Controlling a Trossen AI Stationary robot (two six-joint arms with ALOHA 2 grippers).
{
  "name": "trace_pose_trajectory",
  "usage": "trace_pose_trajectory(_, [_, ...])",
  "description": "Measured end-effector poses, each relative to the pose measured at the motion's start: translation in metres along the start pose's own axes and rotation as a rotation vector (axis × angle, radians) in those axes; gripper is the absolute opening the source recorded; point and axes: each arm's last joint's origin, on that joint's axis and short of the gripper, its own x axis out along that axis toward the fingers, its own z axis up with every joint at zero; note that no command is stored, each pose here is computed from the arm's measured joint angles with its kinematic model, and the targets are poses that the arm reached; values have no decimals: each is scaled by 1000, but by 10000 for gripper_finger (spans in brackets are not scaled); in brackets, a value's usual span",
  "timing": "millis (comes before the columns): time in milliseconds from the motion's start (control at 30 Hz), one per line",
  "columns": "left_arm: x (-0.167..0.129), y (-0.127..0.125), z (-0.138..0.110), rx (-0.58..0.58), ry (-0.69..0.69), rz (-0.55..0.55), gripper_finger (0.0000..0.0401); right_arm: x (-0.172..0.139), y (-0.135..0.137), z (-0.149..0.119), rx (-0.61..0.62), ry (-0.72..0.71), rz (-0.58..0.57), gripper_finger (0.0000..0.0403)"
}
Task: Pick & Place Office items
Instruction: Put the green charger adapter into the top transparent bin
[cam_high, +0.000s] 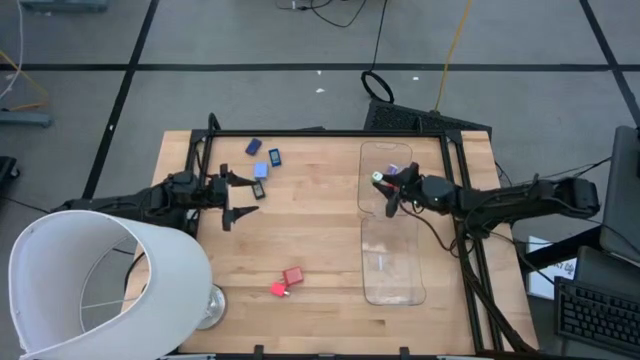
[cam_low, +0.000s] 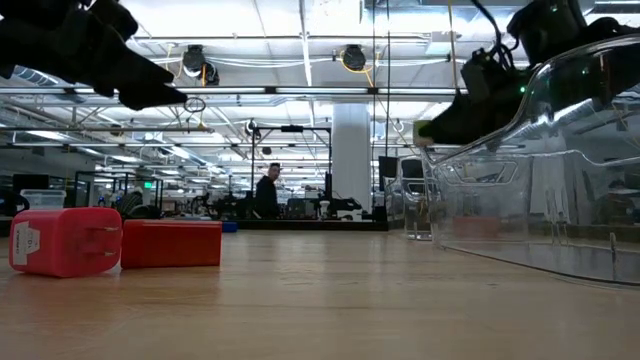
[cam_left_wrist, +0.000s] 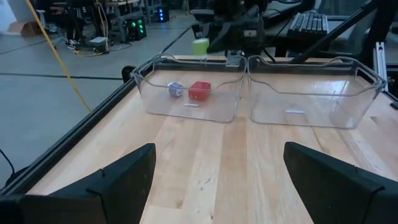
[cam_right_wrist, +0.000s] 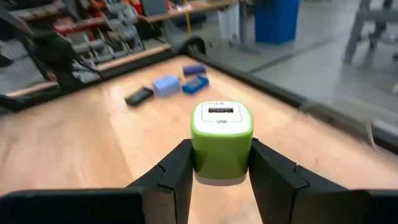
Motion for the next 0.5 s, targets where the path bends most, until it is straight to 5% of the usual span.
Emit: trace_pose_trajectory(500, [0, 0, 0, -46, 1, 0, 351, 4, -16, -5, 89, 285, -224, 118])
